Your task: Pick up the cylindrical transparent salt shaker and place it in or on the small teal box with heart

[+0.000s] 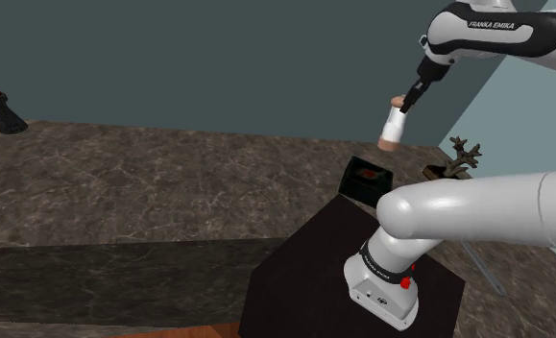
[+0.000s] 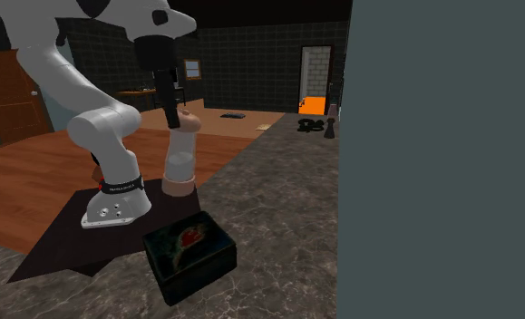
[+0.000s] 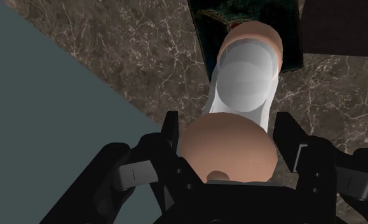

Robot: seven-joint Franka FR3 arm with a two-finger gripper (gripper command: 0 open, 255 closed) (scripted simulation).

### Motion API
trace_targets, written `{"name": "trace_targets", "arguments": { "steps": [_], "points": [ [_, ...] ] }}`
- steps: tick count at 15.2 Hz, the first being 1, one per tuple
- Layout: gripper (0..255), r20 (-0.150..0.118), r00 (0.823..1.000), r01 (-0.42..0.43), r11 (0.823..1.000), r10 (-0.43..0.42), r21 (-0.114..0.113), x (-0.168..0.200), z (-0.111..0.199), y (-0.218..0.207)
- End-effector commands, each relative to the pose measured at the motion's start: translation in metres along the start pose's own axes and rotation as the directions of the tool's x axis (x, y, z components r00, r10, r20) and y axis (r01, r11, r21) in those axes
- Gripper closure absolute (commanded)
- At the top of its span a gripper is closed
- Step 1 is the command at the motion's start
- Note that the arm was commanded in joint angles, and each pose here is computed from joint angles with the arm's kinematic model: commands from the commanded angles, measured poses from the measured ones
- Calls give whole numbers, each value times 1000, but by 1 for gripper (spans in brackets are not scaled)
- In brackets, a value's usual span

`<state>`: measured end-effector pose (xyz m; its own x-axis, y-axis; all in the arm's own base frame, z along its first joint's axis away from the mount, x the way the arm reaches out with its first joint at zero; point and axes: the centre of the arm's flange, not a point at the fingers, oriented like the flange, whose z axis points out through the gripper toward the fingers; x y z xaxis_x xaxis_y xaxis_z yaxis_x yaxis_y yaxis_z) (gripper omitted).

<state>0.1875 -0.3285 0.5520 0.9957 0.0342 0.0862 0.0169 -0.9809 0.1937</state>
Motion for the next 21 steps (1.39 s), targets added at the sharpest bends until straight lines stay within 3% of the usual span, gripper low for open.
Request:
{"name": "trace_targets", "arguments": {
  "steps": [1, 21],
  "points": [
    [255, 1, 1000, 1, 1000, -1, 0, -27, -10, -2],
    [255, 1, 1000, 1, 1000, -1, 0, -36, 93, -22]
  ]
}}
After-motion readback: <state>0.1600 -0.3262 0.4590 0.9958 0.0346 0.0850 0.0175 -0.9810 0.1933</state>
